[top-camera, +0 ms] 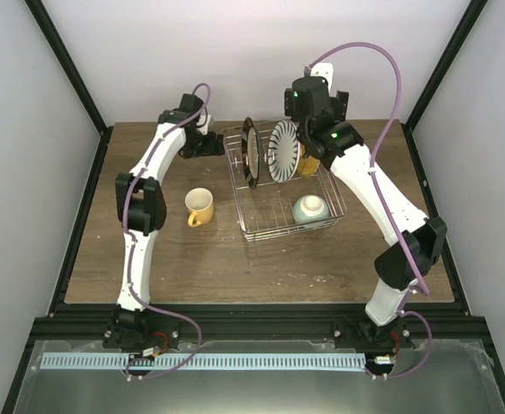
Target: Load the mixed dishes into the dish rack
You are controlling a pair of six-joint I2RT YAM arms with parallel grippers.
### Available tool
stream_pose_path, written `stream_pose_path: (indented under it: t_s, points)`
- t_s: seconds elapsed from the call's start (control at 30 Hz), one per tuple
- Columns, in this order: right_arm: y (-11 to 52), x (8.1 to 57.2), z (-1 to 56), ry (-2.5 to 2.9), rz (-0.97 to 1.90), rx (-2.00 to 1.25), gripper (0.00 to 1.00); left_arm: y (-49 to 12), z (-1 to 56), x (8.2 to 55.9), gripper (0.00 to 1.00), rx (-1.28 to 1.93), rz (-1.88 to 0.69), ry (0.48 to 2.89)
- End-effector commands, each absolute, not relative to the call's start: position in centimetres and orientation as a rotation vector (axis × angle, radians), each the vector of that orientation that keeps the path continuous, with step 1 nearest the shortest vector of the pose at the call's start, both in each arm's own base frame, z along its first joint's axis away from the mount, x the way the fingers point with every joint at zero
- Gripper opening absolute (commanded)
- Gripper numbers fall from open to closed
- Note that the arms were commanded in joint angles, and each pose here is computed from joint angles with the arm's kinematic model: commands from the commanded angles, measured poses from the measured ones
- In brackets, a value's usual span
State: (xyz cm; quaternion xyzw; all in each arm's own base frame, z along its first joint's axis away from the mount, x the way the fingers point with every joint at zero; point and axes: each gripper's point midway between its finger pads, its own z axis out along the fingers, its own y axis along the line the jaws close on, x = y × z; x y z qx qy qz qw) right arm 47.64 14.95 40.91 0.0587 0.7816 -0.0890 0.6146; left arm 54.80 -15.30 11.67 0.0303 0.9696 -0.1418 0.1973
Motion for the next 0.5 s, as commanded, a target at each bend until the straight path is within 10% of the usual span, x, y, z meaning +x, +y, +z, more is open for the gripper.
stream_pose_path:
  t_s: [0.0, 0.47]
  points:
    - [14.0, 47.1, 41.8, 1.781, -0.202, 0.161, 1.00, -18.6, 10.8, 54.5, 0.92, 0.177, -0.466, 2.718]
    - [13.1, 46.4, 40.9, 1.803, -0.210, 0.177, 1.00, -20.2, 11.2, 56.5, 0.92, 0.140, -0.561, 2.638]
